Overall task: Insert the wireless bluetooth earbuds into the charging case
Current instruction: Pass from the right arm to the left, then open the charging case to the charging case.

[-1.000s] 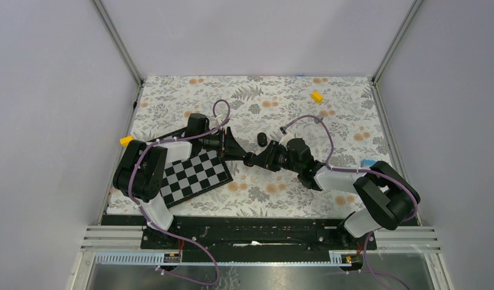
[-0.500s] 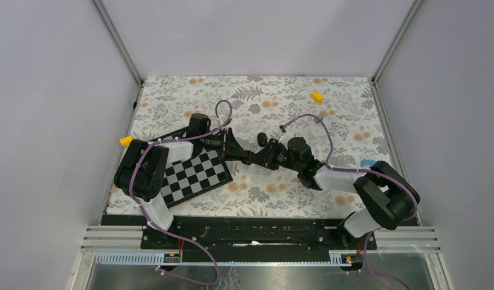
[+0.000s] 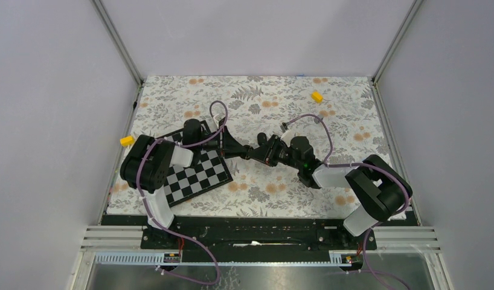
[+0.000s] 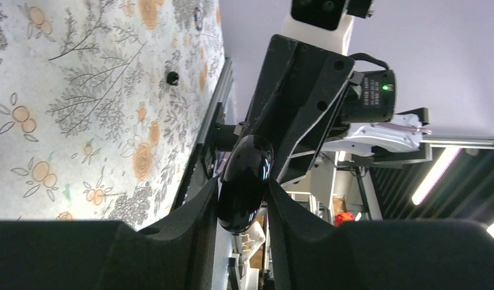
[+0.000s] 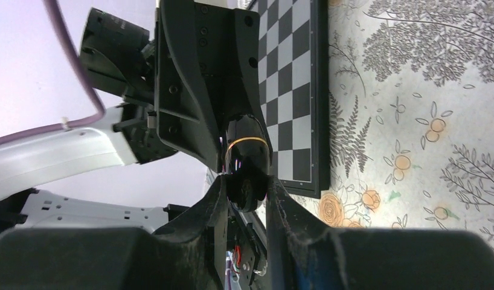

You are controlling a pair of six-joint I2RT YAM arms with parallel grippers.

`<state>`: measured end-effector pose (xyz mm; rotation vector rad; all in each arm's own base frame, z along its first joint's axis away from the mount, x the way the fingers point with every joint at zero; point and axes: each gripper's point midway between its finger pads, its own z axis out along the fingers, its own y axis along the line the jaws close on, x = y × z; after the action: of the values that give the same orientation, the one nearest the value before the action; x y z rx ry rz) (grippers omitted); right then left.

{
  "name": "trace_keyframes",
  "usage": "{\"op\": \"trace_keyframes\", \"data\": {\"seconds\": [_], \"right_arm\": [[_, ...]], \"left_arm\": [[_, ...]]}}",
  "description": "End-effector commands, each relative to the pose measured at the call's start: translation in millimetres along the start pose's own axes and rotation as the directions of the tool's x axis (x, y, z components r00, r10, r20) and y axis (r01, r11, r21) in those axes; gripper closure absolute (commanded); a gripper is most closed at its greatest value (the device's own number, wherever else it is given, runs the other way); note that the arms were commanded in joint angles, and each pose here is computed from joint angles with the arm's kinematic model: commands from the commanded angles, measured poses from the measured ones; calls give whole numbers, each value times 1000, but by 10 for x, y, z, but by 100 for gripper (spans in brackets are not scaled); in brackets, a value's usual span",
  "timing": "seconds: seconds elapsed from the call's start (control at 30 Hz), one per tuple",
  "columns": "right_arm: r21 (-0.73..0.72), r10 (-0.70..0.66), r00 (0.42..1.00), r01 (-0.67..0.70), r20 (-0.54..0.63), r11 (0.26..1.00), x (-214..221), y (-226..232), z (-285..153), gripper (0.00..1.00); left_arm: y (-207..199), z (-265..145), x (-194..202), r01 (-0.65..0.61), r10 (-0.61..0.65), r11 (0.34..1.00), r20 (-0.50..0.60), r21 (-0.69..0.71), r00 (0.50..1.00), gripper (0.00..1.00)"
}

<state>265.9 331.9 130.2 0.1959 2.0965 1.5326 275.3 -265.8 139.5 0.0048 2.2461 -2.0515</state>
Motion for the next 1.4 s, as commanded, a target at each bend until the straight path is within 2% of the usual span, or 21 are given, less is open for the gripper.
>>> {"op": "trace_keyframes", "data": {"seconds": [0.0, 0.13, 0.23, 0.33, 0.4, 0.87, 1.37], "right_arm": [[-96, 9, 1000, -11, -21, 995, 41, 162, 52, 86], [-93, 5, 1000, -7, -22, 996, 41, 160, 49, 86], [-85, 4, 1000, -5, -20, 996, 44, 148, 33, 83], [-79, 8, 1000, -8, -9, 997, 13, 133, 18, 63], [-72, 17, 1000, -16, 11, 997, -39, 115, 0, 59], [-77, 90, 993, -85, 69, 993, -151, -29, -147, 58], [-67, 84, 993, -78, 86, 995, -177, -53, -240, 58]], "left_arm": [[-463, 11, 154, -74, 85, 983, -62, 170, 994, 80], [-441, 9, 155, -46, 59, 979, -57, 199, 997, 100], [-452, 8, 152, -57, 68, 978, -49, 201, 996, 100], [-476, 4, 153, -64, 75, 977, -50, 203, 996, 100], [-493, -2, 153, -67, 78, 977, -49, 205, 996, 100], [-545, -58, 119, -83, 93, 975, -37, 208, 995, 100], [-541, -115, 62, -84, 88, 975, -13, 204, 996, 100]]}}
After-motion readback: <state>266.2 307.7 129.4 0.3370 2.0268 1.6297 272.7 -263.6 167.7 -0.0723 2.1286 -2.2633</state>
